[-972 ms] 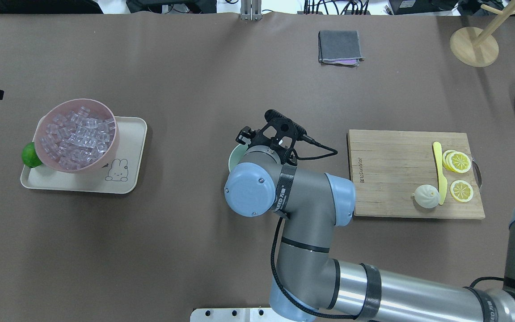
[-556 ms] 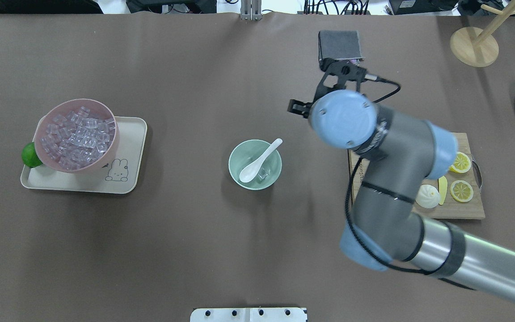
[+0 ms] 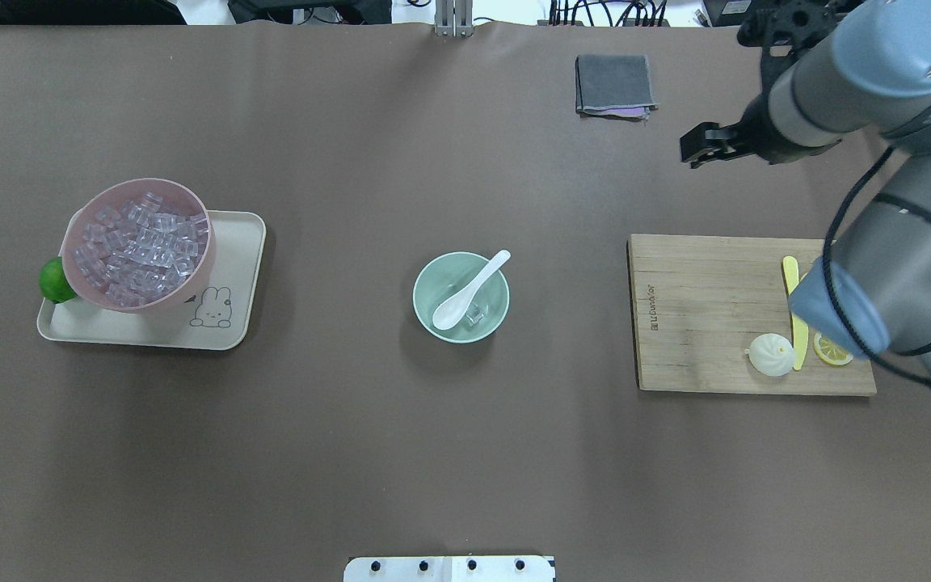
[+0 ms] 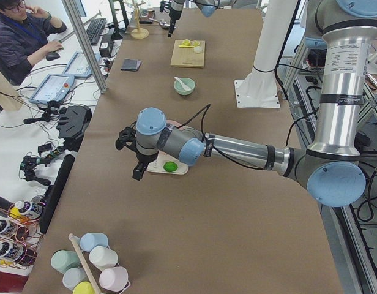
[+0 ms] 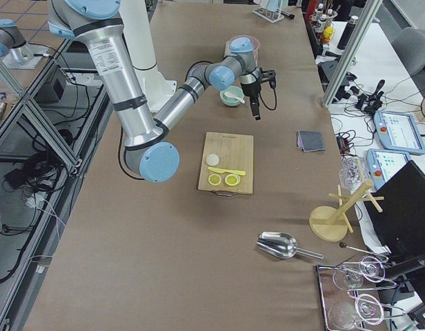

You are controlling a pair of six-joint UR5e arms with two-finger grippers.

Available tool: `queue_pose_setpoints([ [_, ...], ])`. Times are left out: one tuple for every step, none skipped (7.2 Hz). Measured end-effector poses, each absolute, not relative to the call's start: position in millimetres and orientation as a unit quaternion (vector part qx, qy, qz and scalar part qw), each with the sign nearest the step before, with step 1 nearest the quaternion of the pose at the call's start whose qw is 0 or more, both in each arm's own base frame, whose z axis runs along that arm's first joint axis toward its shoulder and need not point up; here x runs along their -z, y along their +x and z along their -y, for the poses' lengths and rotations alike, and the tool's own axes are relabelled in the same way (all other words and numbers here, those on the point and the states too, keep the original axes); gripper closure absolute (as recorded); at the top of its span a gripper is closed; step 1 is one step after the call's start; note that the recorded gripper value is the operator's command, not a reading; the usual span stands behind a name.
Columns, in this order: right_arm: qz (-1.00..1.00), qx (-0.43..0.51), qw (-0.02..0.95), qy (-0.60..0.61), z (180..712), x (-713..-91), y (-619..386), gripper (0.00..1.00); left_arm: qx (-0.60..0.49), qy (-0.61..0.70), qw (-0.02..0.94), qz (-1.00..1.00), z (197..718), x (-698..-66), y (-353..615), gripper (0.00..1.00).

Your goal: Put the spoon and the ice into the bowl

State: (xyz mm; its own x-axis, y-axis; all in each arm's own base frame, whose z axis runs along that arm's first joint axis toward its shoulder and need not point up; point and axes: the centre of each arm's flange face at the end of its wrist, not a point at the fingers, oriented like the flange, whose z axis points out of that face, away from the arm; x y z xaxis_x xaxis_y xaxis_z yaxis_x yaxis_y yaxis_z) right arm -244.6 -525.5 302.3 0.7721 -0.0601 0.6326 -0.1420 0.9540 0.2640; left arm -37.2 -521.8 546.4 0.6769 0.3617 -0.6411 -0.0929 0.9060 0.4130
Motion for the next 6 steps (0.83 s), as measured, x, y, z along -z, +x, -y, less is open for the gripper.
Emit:
queue_pose_setpoints([
  [0.340, 0.028, 0.929, 0.140, 533, -336, -188, 0.00, -0.144, 0.162, 0.908, -0.360, 508, -568, -61, 0.01],
  [0.345, 0.063, 0.928, 0.128, 530, -375, -137, 0.00, -0.143, 0.142, 0.919, -0.338, 491, -594, -76, 0.01],
  [0.347, 0.080, 0.927, 0.115, 519, -418, -89, 0.00, -0.138, 0.126, 0.928, -0.323, 478, -613, -83, 0.01],
  [0.347, 0.091, 0.928, 0.104, 503, -464, -42, 0.00, -0.133, 0.115, 0.930, -0.323, 467, -626, -86, 0.01],
  [0.346, 0.099, 0.928, 0.095, 486, -505, -4, 0.00, -0.127, 0.109, 0.929, -0.329, 461, -633, -88, 0.01],
  [0.342, 0.095, 0.932, 0.078, 463, -548, 28, 0.00, -0.123, 0.104, 0.926, -0.340, 456, -637, -87, 0.01],
])
